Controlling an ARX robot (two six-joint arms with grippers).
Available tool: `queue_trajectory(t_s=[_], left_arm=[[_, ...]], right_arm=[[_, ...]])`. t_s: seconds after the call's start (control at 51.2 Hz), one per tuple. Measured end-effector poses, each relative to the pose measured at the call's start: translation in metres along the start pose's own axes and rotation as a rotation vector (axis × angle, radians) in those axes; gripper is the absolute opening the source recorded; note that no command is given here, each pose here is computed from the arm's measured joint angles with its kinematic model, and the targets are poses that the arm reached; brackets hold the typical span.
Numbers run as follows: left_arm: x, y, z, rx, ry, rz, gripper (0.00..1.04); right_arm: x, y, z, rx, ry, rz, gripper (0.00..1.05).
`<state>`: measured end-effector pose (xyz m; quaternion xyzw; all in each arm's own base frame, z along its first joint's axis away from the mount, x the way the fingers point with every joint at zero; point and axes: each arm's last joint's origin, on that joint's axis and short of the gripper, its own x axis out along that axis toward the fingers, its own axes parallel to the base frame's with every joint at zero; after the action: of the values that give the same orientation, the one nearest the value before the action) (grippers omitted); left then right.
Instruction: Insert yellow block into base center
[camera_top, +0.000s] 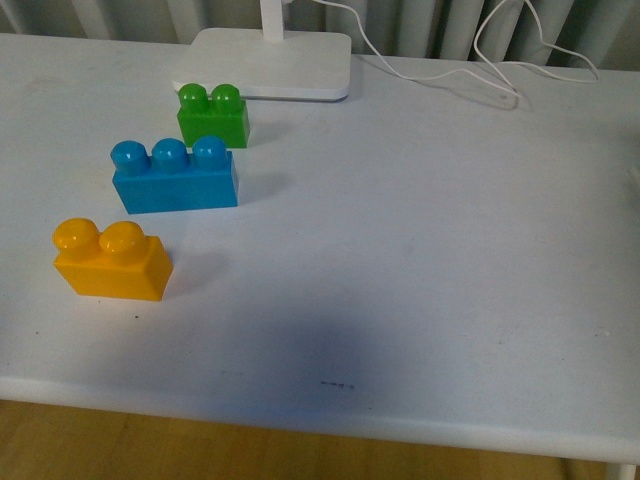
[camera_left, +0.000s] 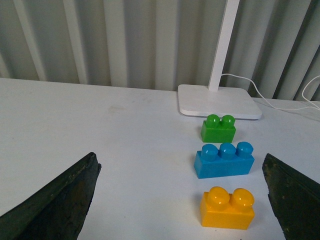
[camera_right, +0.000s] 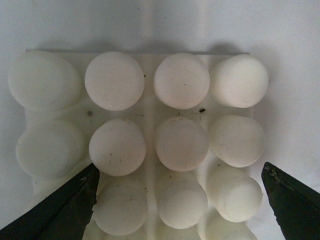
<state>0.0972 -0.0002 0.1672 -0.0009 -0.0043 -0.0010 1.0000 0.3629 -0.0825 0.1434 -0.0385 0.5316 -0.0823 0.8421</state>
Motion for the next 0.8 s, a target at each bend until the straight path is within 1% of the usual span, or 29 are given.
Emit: queue_trajectory(t_s=[0.293,0.429,0.566,0.8], left_arm=[[0.000,0.000,0.000,0.000,0.000,0.000,0.98],[0.000,0.000,0.000,0.000,0.000,0.000,0.98],[0.000,0.000,0.000,0.000,0.000,0.000,0.98],[0.000,0.000,0.000,0.000,0.000,0.000,0.98]], right_arm=[[0.004,0.002,-0.001,0.005,0.004,0.029,0.95],[0.004,0.010,-0.008,0.066,0.006,0.079,0.95],[-0.001,0.035,-0.017,0.086,-0.005,0.094,0.95],[-0.011,0.091,-0.028,0.112,-0.011,0.149,0.96]])
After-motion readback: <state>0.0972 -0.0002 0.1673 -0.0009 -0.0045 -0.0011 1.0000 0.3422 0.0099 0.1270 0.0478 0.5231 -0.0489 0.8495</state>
